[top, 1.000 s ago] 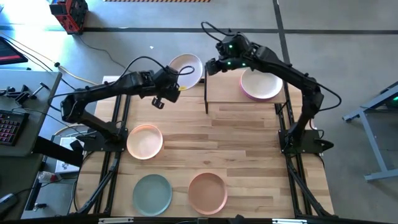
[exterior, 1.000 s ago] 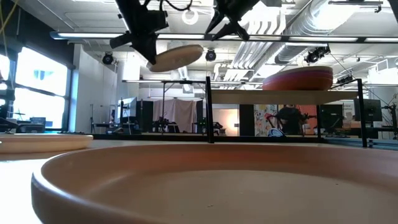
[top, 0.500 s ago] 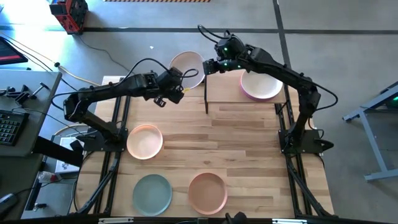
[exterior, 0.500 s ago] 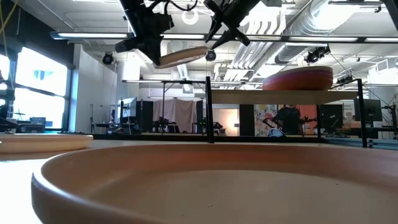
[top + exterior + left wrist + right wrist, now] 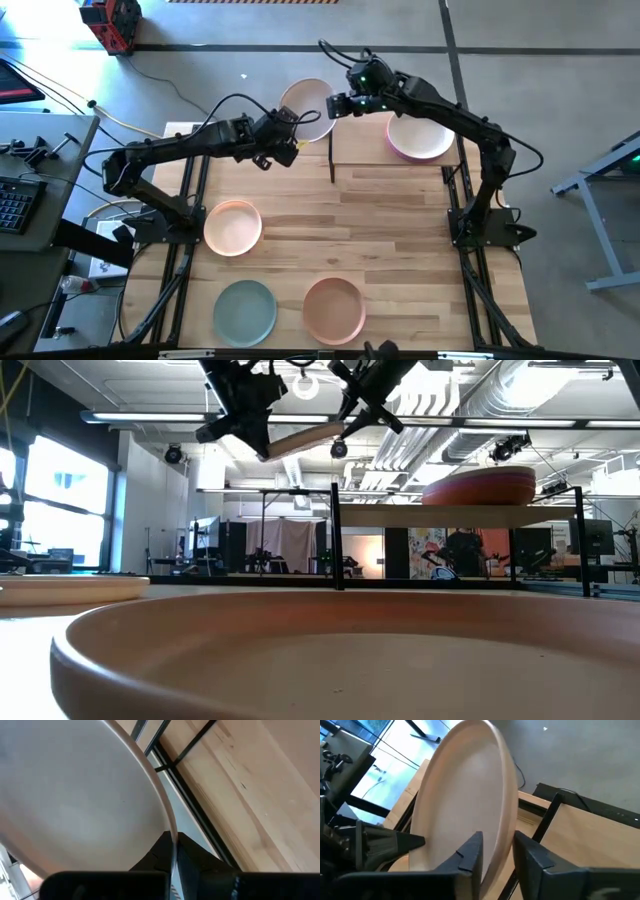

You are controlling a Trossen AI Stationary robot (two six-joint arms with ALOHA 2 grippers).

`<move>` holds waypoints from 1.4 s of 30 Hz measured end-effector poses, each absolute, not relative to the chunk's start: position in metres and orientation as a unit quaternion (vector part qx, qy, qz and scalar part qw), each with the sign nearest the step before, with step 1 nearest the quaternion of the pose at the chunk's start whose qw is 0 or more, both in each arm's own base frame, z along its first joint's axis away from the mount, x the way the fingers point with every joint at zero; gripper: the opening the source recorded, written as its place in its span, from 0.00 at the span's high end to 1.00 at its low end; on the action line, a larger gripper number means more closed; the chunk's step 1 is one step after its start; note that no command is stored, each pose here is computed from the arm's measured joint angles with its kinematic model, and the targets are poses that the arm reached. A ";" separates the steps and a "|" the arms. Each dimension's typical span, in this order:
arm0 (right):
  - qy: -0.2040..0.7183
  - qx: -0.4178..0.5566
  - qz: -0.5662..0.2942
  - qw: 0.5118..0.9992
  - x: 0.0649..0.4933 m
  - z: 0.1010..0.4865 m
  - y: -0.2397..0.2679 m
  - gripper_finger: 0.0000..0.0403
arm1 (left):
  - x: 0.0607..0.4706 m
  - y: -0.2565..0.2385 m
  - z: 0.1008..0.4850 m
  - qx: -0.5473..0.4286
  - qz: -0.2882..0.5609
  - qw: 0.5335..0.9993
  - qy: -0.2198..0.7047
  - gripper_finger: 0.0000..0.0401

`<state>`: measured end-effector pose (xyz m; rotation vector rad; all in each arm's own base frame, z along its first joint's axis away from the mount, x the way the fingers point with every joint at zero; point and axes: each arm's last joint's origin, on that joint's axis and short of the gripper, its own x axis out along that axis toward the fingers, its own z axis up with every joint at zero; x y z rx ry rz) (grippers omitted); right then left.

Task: Place and stack plates onto a shelf
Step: Put the white plate on the shelf

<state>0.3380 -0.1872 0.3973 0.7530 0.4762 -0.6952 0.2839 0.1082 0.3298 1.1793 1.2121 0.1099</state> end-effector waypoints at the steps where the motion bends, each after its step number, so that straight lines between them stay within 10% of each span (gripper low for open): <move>1: 0.225 0.355 -0.331 0.845 0.338 0.397 -0.187 0.84 | 0.284 0.108 0.330 0.522 0.049 0.662 0.536 0.99; 6: 0.224 0.352 -0.339 0.843 0.337 0.397 -0.189 0.98 | 0.285 0.108 0.331 0.523 0.052 0.664 0.532 0.99; 42: 0.214 0.346 -0.410 0.816 0.298 0.402 -0.230 1.00 | 0.289 0.096 0.336 0.340 0.270 0.757 0.488 0.65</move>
